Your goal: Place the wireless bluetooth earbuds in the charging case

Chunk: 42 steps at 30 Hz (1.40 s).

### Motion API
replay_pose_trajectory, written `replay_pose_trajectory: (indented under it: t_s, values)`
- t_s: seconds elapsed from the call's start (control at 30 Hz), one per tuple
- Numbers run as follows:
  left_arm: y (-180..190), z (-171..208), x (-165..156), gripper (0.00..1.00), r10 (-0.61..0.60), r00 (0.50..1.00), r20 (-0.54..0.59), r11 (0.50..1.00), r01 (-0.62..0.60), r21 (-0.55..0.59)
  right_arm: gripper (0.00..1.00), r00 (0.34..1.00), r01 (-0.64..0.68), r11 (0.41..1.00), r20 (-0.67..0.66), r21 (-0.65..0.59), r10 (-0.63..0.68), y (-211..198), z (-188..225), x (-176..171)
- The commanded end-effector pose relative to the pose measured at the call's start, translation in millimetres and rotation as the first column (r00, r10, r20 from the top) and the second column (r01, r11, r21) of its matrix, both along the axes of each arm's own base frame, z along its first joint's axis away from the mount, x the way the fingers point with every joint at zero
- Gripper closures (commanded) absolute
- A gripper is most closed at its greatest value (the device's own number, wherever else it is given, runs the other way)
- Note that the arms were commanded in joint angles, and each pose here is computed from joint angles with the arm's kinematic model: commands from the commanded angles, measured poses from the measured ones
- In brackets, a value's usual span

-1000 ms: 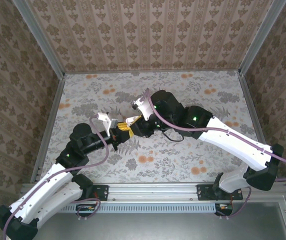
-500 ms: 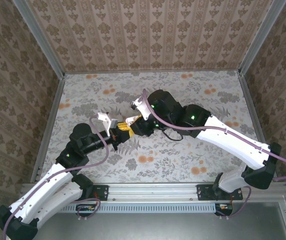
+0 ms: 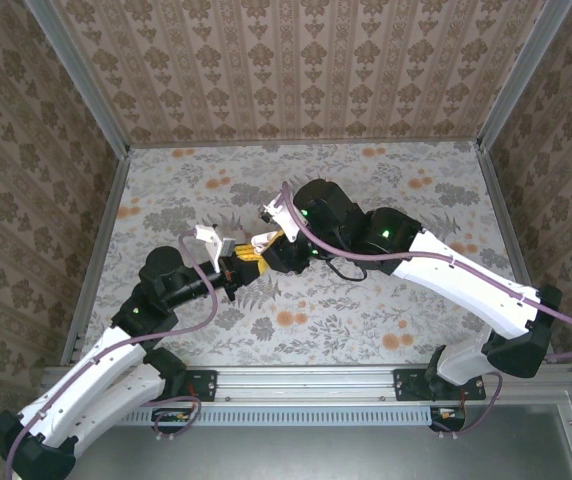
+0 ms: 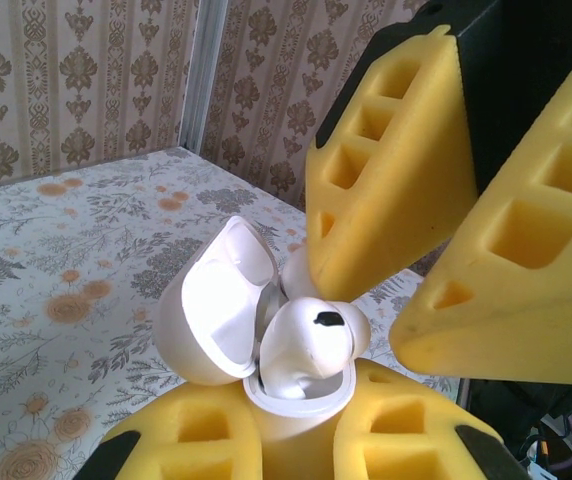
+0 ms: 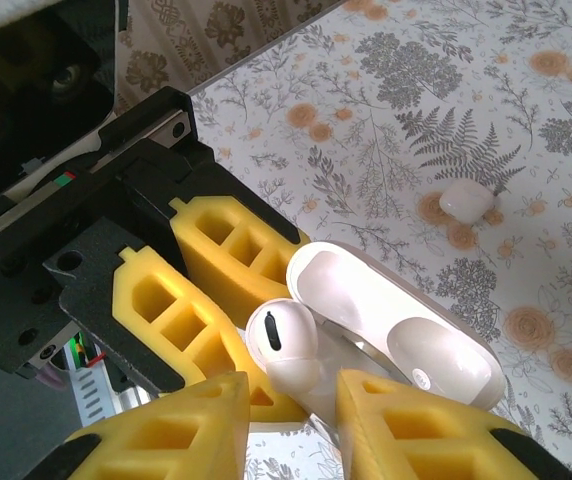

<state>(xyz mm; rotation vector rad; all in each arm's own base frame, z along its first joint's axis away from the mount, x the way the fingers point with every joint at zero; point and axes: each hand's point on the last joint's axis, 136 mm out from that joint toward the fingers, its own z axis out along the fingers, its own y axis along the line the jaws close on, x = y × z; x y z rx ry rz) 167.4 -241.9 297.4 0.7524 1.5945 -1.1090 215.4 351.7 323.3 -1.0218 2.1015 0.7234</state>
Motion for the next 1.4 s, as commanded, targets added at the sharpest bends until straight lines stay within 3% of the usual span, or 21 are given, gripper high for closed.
replay_pose_trajectory:
  t_s: [0.0,0.37,0.73,1.1,1.37]
  values:
    - [1,25,-6,1.00,-0.027,0.998,0.063,0.998,0.030,-0.053,0.68,0.999,0.032,0.999,0.043,-0.009,-0.032,-7,10,10]
    - [0,24,-8,1.00,-0.037,0.997,0.064,0.998,0.041,-0.056,0.68,0.998,0.050,0.999,0.044,0.011,-0.050,-10,17,11]
    - [0,24,-6,1.00,-0.028,0.998,0.057,0.998,0.031,-0.058,0.69,0.999,0.025,0.986,-0.033,0.164,-0.020,-1,44,-5]
    - [0,23,-6,1.00,-0.026,0.999,0.048,0.998,0.028,-0.055,0.89,0.989,-0.004,0.973,-0.143,0.229,0.038,13,40,-18]
    - [0,23,-5,1.00,-0.024,0.998,0.049,0.998,0.027,-0.057,0.92,0.982,-0.014,0.981,-0.182,0.196,0.050,18,25,-19]
